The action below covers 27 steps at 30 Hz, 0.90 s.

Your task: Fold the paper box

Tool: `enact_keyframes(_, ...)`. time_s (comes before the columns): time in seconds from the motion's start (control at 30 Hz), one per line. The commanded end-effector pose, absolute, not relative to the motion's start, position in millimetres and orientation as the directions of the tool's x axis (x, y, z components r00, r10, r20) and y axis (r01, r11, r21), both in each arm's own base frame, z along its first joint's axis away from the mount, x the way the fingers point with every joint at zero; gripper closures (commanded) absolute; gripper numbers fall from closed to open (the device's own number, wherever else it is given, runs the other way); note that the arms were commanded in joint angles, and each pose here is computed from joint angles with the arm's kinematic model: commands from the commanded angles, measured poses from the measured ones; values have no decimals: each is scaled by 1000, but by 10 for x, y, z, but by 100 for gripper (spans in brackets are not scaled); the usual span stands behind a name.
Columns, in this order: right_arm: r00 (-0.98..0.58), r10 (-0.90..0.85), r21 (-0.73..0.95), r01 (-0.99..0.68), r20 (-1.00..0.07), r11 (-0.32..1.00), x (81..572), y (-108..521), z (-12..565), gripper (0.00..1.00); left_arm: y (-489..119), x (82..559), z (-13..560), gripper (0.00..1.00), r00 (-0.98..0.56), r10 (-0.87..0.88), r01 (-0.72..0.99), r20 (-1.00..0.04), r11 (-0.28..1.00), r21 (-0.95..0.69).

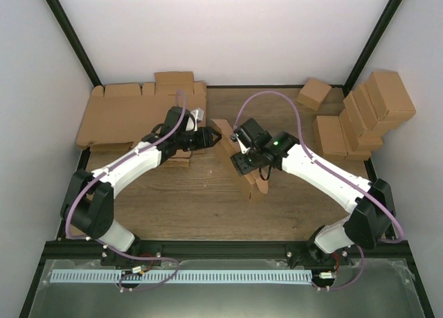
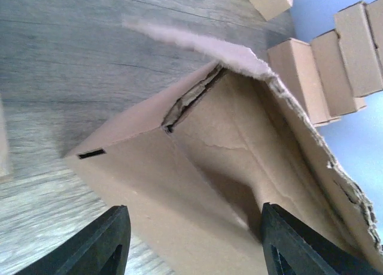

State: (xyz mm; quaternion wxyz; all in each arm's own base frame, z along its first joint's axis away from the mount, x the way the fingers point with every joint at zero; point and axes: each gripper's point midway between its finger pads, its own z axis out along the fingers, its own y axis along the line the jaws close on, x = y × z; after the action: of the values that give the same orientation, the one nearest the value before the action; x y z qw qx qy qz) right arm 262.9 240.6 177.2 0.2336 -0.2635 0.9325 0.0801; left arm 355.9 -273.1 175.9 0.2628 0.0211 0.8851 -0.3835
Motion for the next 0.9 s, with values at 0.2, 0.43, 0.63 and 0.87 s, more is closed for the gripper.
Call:
enact_keyframes(0.2,-723,-462,-24,-526,-513,850,2594,2272,1968,44,-2263,3693,2332,30,-760,-155,247,-631,829,-501)
enact_keyframes(0.43,-716,-476,-19,-544,-510,839,2511,2221,2024,47,-1996,3871,2606,30,-705,-176,258,-687,839,-479)
enact_keyframes(0.63,-708,-485,-4,-563,-513,826,2452,2222,2057,47,-1942,3927,2842,31,-570,-87,381,-817,853,-357)
enact_keyframes(0.87,-708,-487,21,-576,-511,817,2433,2272,2022,47,-1931,3881,3029,30,-427,-20,475,-904,845,-243)
